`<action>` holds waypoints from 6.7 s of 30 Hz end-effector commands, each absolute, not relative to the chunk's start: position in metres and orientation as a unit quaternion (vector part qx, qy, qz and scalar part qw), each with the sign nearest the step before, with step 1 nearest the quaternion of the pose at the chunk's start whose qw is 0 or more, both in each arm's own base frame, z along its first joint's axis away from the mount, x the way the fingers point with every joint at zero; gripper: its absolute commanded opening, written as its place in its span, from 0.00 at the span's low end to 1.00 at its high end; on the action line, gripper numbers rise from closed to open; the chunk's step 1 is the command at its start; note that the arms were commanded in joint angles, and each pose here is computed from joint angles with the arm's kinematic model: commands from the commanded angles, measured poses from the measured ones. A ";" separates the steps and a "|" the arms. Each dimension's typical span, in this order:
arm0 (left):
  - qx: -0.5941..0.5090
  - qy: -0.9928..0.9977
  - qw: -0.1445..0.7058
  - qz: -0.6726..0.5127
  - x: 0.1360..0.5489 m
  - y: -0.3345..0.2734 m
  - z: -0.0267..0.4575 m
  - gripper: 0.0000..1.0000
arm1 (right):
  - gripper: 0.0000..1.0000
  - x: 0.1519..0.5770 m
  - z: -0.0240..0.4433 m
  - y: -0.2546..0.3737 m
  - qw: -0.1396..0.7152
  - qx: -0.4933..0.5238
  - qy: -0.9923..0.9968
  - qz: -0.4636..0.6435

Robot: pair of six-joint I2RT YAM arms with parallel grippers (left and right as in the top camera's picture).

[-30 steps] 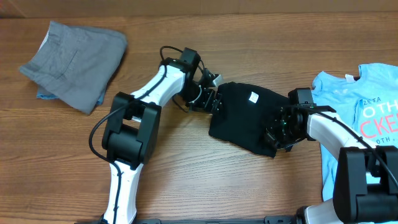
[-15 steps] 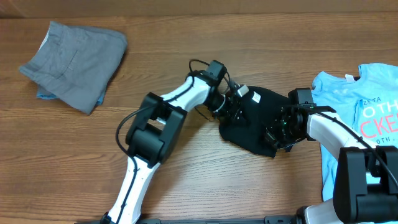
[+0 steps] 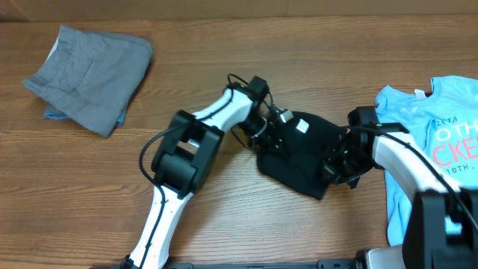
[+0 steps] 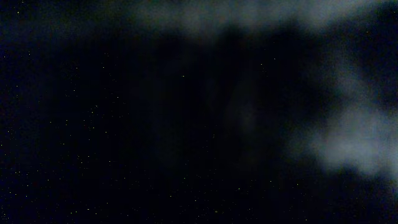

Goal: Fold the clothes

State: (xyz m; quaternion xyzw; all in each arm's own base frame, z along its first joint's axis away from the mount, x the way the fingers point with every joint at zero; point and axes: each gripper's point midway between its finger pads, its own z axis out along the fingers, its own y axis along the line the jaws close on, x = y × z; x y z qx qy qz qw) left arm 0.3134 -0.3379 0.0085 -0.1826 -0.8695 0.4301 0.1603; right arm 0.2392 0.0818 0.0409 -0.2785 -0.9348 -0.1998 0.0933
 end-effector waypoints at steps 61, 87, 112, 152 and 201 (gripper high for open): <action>0.359 -0.883 -0.254 0.164 0.486 0.200 0.191 0.50 | 0.04 0.276 0.149 0.086 -0.063 -0.220 -0.940 -0.251; 0.341 -0.930 -0.137 0.030 0.474 0.211 0.081 0.09 | 0.04 0.279 0.149 0.086 -0.069 -0.219 -0.940 -0.253; 0.150 -0.902 -0.399 0.070 0.415 0.139 0.381 0.47 | 0.08 0.282 0.166 0.083 -0.106 -0.154 -0.952 -0.244; 0.019 -0.831 -0.552 0.061 0.109 -0.028 0.484 1.00 | 1.00 0.136 0.389 0.093 -0.426 0.018 -0.850 -0.309; 0.019 -0.831 -0.552 0.061 0.109 -0.028 0.484 1.00 | 1.00 0.212 0.155 0.086 -0.616 0.182 -0.746 -0.175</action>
